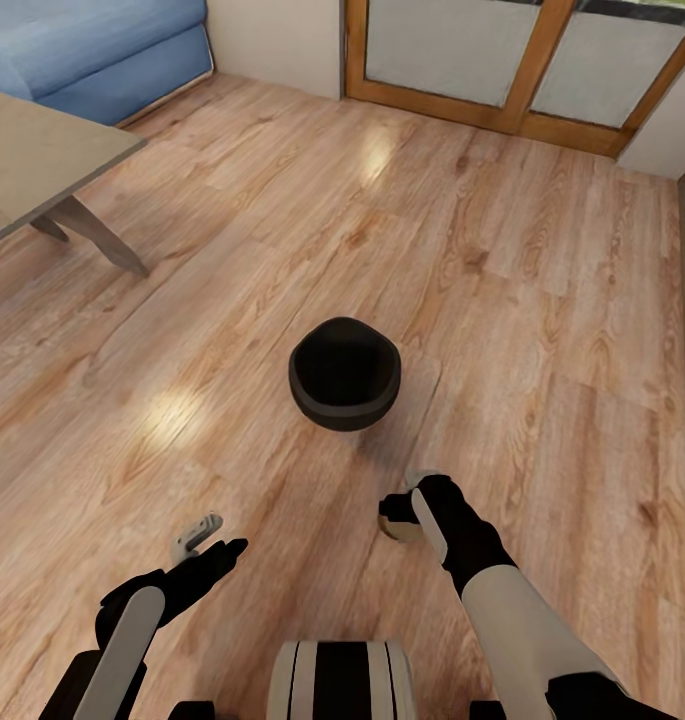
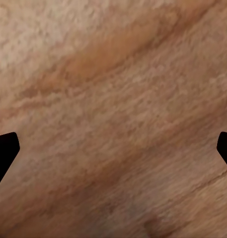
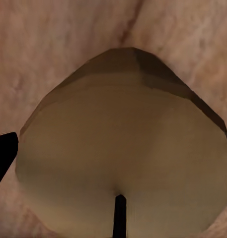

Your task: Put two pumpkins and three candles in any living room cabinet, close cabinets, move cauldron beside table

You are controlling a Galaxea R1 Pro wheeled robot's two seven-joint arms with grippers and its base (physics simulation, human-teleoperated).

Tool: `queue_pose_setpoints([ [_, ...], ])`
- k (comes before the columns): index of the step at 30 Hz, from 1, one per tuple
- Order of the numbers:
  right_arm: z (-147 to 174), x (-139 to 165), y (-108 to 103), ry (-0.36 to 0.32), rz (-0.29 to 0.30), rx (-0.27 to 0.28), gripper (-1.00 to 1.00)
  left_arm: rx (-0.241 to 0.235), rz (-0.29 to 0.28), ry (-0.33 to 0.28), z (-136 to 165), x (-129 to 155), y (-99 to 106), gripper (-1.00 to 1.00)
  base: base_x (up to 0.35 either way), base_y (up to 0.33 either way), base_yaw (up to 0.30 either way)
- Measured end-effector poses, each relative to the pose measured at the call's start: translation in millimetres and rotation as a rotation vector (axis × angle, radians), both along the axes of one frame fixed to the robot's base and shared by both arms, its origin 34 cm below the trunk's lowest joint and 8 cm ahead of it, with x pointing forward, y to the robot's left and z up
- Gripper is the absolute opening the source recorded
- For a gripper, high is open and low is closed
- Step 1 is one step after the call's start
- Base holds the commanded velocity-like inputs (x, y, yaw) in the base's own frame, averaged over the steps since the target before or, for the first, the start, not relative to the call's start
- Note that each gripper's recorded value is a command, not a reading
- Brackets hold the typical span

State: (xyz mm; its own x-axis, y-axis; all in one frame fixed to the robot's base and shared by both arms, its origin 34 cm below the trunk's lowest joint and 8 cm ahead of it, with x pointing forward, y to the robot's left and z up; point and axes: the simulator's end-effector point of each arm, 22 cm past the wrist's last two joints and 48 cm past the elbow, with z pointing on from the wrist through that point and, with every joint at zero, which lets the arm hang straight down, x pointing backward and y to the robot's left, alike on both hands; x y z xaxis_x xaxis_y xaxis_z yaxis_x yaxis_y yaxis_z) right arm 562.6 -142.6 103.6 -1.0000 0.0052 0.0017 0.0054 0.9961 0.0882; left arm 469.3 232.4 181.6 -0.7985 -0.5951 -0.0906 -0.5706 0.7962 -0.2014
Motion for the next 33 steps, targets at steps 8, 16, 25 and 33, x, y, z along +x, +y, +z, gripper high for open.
queue_pose_setpoints([
  [8, -2, -1, -1, 0.007, -0.001, 0.0, -1.0, 0.0, 0.0, 0.004, -2, -2, 0, 1.0, 0.0, 0.0, 0.0],
  [16, -1, 2, -2, 0.005, -0.005, 0.001, -1.0, -0.004, 0.001, 0.004, -2, -2, -2, 1.0, 0.0, 0.0, 0.0],
  [25, 8, 9, -3, -0.013, -0.007, 0.001, -1.0, -0.002, 0.002, -0.01, 4, 3, -3, 1.0, 0.0, 0.0, 0.0],
  [33, 25, 22, -3, -0.047, -0.007, 0.001, -1.0, -0.002, 0.003, -0.026, 13, 6, -3, 1.0, 0.0, 0.0, 0.0],
])
